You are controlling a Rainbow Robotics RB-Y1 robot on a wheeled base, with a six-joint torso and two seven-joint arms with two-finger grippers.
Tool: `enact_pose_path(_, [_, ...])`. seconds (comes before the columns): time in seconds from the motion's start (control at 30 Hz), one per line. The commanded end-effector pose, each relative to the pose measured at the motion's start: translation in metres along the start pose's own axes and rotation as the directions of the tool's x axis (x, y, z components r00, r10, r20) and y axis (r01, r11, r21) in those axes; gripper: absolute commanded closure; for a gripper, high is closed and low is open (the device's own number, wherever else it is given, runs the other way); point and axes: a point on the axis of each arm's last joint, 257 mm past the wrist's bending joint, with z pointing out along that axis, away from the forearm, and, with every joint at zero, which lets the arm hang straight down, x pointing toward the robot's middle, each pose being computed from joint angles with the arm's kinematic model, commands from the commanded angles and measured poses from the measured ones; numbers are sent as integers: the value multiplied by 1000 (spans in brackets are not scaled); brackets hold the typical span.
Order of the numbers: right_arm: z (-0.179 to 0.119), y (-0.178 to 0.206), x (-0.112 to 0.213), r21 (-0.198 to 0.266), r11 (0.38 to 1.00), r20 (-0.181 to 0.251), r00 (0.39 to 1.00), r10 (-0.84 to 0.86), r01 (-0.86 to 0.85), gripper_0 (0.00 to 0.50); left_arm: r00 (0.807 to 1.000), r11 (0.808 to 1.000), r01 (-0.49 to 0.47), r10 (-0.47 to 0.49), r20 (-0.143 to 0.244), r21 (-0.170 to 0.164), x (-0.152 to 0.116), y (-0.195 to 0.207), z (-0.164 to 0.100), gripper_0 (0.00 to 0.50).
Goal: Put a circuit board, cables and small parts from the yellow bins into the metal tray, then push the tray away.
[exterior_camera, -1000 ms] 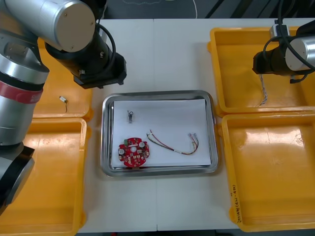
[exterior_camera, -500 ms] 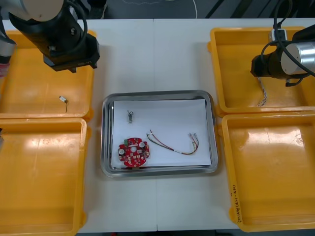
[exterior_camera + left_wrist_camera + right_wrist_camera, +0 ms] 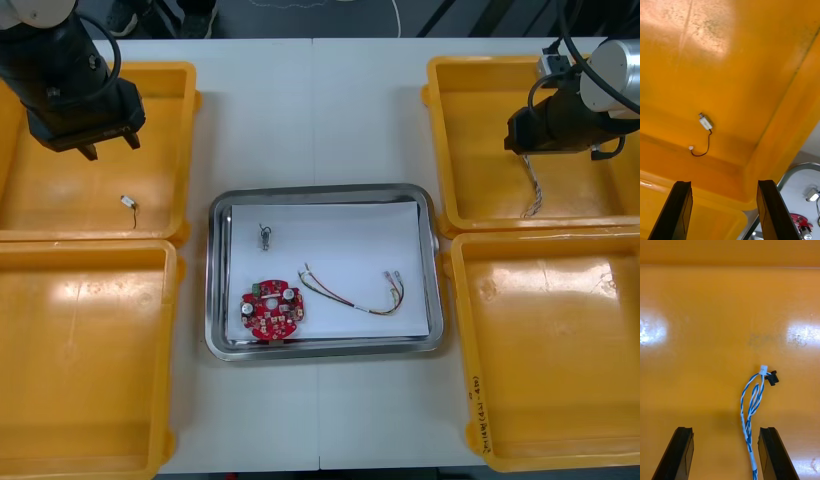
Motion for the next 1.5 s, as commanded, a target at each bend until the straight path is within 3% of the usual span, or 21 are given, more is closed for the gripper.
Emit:
enact_pose_path(0.03, [-34, -23, -32, 22, 1000, 39, 999, -21, 21, 0, 994, 995, 98, -99, 51, 10, -31, 18, -25, 0])
enact_pose_path(0.3, [-22, -41, -1, 24, 997, -58, 995, -78, 79, 0, 992, 992, 125, -125, 32, 20, -40, 26, -6, 0])
enact_pose_path(0.57, [-12, -43, 14, 8, 998, -93, 993, -68, 69, 0, 996, 996, 91, -91, 2, 13, -41, 39, 19, 0])
enact_pose_path(1.03, [0, -33, 17, -12, 998, -85, 995, -55, 54, 0, 999, 999, -26, 27, -23, 18, -21, 48, 58, 0])
enact_pose_path(1.5, [13, -30, 23, 1, 997, -90, 993, -73, 74, 0, 997, 994, -77, 76, 13, 75, -4, 38, 100, 0])
